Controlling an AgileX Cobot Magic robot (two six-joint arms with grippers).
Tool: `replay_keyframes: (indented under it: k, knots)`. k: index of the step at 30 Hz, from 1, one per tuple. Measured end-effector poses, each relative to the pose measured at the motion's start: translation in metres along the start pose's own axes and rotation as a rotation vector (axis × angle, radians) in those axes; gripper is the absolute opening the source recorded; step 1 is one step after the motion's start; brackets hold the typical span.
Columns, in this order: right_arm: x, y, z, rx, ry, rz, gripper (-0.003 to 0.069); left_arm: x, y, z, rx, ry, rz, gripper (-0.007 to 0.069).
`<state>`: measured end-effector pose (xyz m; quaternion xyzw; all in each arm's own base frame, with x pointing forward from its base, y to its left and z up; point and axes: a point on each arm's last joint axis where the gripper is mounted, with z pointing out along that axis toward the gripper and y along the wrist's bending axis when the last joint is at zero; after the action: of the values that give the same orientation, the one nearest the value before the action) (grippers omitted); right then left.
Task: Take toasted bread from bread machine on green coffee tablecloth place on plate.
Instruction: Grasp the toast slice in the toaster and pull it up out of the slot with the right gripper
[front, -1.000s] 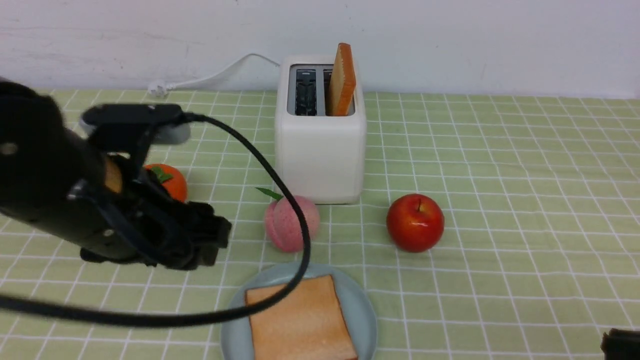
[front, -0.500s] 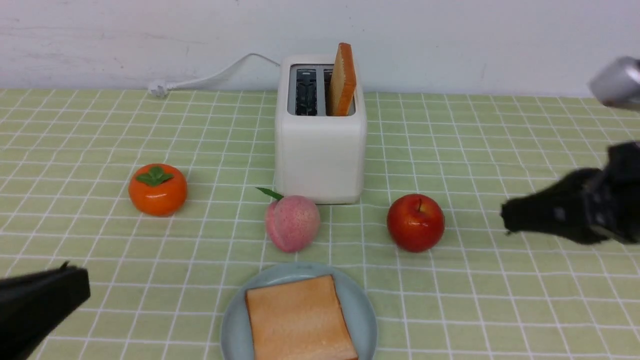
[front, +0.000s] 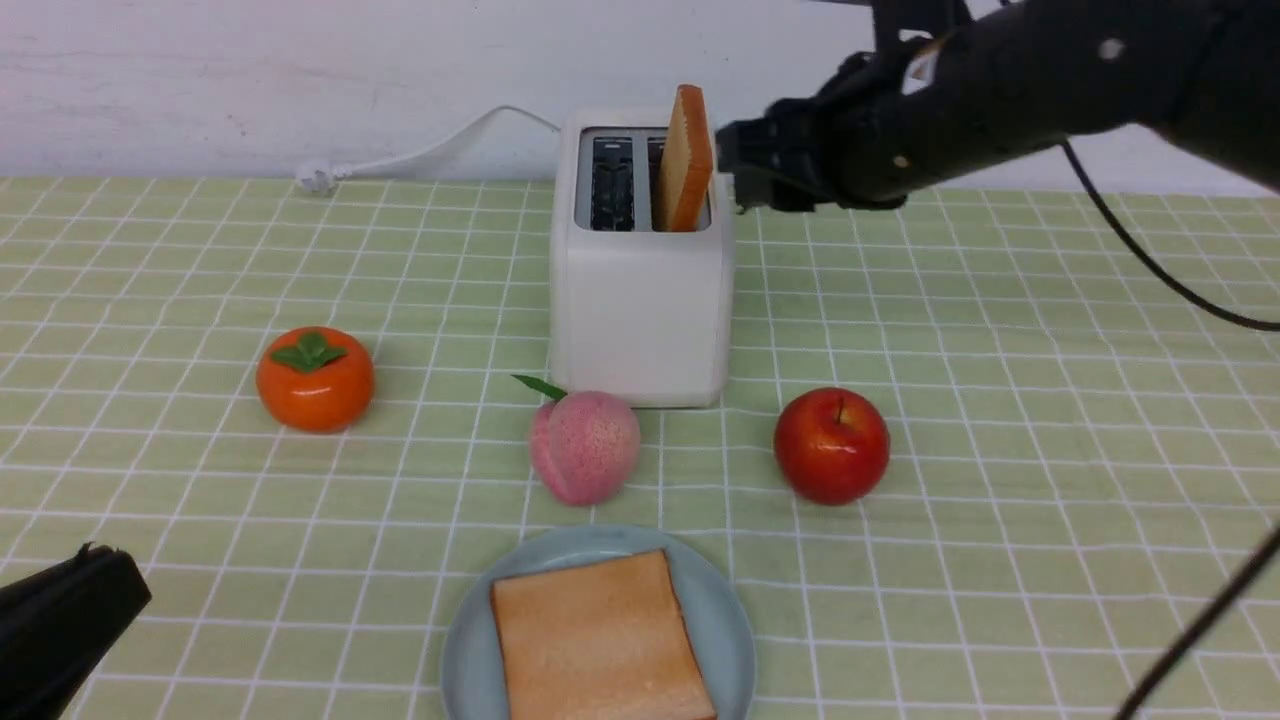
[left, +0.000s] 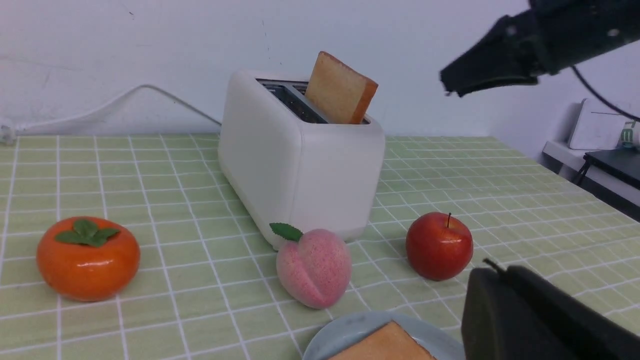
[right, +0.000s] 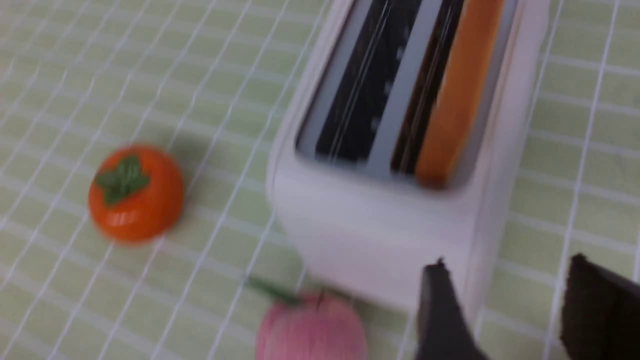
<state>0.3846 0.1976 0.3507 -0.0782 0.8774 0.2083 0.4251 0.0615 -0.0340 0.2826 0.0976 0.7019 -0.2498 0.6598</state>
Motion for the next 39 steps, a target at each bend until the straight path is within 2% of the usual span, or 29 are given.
replay_keyframes:
  k: [1,4,7,9,14,17,19,20,21,25,29,32,34,39]
  knots:
    - [-0.005,0.0,0.013,0.002,-0.029,0.0,0.0441,0.0,0.0,0.0,0.0,0.0,0.0,-0.0013]
    - [-0.008,-0.003,0.041,0.005,-0.065,-0.008,0.0509,0.0,0.0,0.0,0.0,0.0,-0.001,-0.0013]
    - [-0.014,-0.003,0.059,0.001,-0.103,-0.014,0.0519,0.0,0.0,0.0,0.0,0.0,-0.001,-0.0013]
    - [-0.016,-0.004,0.072,0.008,-0.119,-0.034,0.0501,0.0,0.0,0.0,0.0,0.0,-0.001,-0.0013]
    - [-0.013,-0.01,0.095,0.048,-0.12,-0.083,0.0388,0.0,0.0,0.0,0.0,0.0,-0.001,-0.0013]
    - [-0.007,-0.014,0.104,0.06,-0.109,-0.071,0.0277,0.0,0.0,0.0,0.0,0.0,-0.001,-0.0013]
    - [-0.008,-0.014,0.105,0.058,-0.116,-0.066,0.023,0.0,0.0,0.0,0.0,0.0,-0.001,-0.0013]
    - [-0.009,-0.013,0.104,0.055,-0.125,-0.063,0.0168,0.0,0.0,0.0,0.0,-0.003,0.003,-0.0012]
    - [-0.01,-0.013,0.104,0.053,-0.13,-0.062,0.0136,-0.001,0.0,0.0,0.0,-0.007,0.007,-0.0013]
    - [-0.013,-0.012,0.103,0.043,-0.155,-0.038,0.0116,-0.001,0.0,0.0,-0.002,-0.01,0.026,-0.0009]
    - [-0.032,-0.002,0.073,0.017,-0.21,-0.003,0.0116,-0.001,0.0,0.0,-0.003,-0.005,0.028,-0.0005]
    - [-0.05,0.011,0.033,0.001,-0.244,-0.023,0.0116,0.0,0.0,0.0,-0.003,-0.001,0.028,-0.0003]
    - [-0.064,0.023,-0.016,0.0,-0.237,-0.069,0.0116,0.001,0.0,0.0,-0.004,0.006,0.028,-0.0002]
    - [-0.055,0.031,-0.086,-0.006,-0.059,-0.129,0.0116,0.003,0.001,0.0,-0.007,0.034,0.026,-0.0002]
